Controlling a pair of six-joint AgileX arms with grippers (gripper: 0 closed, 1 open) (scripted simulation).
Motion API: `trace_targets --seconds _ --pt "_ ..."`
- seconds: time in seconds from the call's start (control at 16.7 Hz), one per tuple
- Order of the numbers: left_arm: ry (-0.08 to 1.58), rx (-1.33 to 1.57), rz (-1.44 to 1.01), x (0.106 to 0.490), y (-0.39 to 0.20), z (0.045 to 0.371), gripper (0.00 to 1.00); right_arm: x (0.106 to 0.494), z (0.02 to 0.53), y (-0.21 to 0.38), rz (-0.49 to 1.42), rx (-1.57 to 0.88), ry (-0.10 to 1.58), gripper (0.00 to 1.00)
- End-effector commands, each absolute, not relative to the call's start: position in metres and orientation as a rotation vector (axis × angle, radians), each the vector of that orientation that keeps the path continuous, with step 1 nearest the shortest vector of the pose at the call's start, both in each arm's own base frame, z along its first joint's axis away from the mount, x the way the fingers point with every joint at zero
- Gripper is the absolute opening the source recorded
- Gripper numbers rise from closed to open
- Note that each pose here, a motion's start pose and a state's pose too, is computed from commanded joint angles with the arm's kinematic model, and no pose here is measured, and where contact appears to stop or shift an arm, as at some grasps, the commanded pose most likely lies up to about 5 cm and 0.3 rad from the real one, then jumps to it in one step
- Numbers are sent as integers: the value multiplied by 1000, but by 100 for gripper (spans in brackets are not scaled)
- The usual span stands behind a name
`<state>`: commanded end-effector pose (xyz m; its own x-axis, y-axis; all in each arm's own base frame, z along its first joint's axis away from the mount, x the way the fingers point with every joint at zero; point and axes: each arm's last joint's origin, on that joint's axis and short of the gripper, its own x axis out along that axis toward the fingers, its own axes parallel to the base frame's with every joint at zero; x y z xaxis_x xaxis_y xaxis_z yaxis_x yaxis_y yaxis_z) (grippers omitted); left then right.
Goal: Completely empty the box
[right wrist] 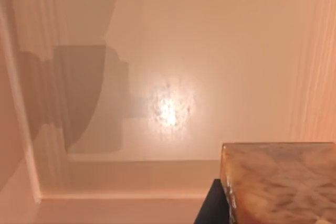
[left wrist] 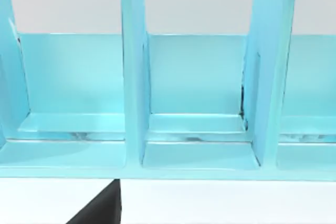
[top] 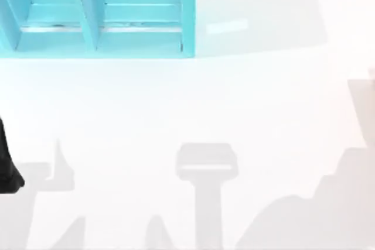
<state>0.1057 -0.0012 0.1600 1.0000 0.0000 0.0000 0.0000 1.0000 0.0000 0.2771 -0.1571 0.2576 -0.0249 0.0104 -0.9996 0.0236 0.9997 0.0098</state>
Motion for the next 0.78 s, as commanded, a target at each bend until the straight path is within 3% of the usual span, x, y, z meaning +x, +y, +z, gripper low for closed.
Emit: trace_targets --seconds 0.3,0.54,0.78 --pt "0 0 0 106 -1 160 100 357 239 -94 -44 55 1659 0" --pt "0 0 0 106 -1 160 100 417 217 30 -64 15 1650 0" --pt "0 0 0 106 -1 160 100 426 194 166 -42 -8 1594 0"
